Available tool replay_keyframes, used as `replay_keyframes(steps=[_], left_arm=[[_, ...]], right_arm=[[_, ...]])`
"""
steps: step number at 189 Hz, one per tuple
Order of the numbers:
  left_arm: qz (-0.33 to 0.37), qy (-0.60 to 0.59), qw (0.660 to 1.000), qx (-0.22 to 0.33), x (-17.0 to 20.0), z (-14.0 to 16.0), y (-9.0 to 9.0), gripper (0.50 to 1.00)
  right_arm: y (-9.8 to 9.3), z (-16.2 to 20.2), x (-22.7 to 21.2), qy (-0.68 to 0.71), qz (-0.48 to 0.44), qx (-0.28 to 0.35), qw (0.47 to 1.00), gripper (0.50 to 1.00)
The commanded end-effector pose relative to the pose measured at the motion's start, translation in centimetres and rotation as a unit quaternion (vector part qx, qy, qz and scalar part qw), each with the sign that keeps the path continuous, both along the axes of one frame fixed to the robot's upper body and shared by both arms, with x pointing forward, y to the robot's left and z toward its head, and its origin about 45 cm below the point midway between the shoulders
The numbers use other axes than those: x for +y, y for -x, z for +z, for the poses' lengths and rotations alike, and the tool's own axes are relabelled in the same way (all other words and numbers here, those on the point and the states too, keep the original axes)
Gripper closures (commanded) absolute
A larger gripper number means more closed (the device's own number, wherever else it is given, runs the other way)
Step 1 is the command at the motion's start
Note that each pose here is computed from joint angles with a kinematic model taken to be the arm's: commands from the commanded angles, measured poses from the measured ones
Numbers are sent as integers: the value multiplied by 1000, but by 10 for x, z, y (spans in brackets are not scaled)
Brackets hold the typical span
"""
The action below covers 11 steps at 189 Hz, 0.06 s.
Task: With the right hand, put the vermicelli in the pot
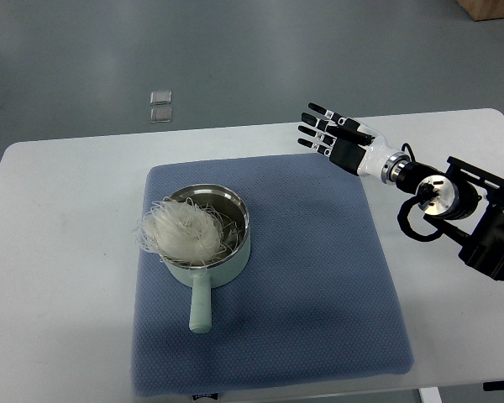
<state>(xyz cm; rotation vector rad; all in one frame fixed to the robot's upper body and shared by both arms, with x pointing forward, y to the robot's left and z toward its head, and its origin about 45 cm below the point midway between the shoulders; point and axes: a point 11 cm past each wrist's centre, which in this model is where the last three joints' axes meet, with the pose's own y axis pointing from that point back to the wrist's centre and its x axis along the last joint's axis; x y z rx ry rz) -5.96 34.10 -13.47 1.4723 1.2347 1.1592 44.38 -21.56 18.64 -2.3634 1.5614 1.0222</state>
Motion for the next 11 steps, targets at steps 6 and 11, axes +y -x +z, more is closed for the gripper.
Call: replay_keyframes(steps=[6,11], left_arm=[[0,0,1000,0,0,0,0,500],[0,0,1000,0,0,0,0,500]], right_arm=[[2,-4,-1,-1,-2,4,1000,572],[2,-4,-1,-1,-2,5,1000,572]])
